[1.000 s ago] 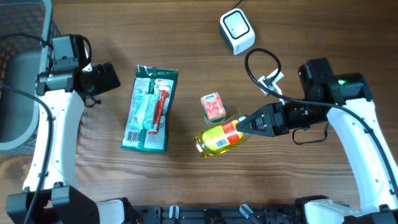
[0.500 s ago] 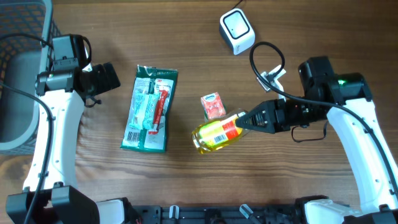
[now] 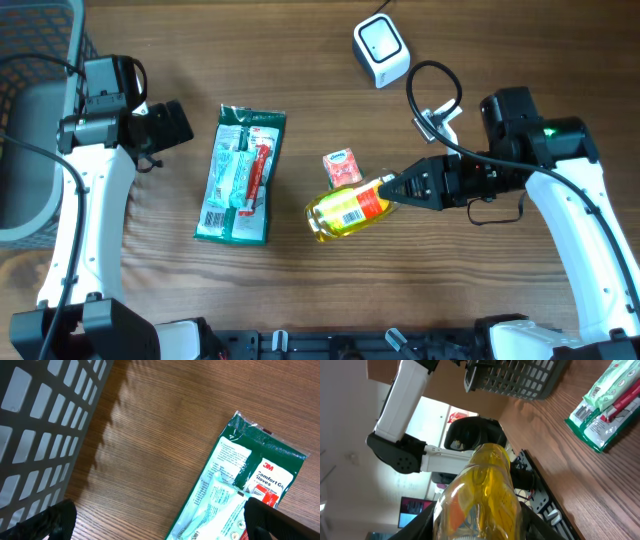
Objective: Scan the item barcode
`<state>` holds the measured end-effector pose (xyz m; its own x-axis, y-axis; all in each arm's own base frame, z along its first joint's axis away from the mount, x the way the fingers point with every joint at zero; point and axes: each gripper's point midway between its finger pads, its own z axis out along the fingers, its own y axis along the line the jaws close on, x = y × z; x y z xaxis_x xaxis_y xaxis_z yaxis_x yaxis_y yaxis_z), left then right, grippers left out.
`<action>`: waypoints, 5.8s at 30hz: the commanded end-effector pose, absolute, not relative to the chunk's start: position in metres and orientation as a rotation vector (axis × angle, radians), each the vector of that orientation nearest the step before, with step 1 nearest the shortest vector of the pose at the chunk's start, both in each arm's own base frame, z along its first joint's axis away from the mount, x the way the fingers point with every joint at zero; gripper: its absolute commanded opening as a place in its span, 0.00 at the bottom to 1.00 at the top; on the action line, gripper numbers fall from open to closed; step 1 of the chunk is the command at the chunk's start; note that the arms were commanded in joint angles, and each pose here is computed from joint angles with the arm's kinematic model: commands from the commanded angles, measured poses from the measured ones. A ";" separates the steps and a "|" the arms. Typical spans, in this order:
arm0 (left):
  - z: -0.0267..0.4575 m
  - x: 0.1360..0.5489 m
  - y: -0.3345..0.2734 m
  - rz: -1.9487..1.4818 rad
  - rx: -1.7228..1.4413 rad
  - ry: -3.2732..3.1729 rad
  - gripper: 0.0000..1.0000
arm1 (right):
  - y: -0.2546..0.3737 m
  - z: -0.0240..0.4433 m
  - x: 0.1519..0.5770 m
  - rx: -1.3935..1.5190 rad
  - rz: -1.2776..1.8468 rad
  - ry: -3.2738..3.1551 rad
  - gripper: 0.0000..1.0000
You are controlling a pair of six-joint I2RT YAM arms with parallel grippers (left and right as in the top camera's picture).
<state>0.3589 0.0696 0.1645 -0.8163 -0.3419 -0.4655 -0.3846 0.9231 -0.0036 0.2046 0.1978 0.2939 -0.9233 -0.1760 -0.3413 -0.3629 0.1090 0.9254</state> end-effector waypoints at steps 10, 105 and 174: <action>0.164 0.359 0.072 0.134 -0.543 2.607 1.00 | 0.199 0.293 0.210 -0.531 1.893 2.256 0.17; 0.164 0.359 0.072 0.134 -0.543 2.608 1.00 | 0.209 0.168 0.568 -0.475 -1.205 1.953 0.14; 0.164 0.359 0.072 0.134 -0.543 2.608 1.00 | -0.077 0.132 0.433 0.310 0.038 2.673 0.15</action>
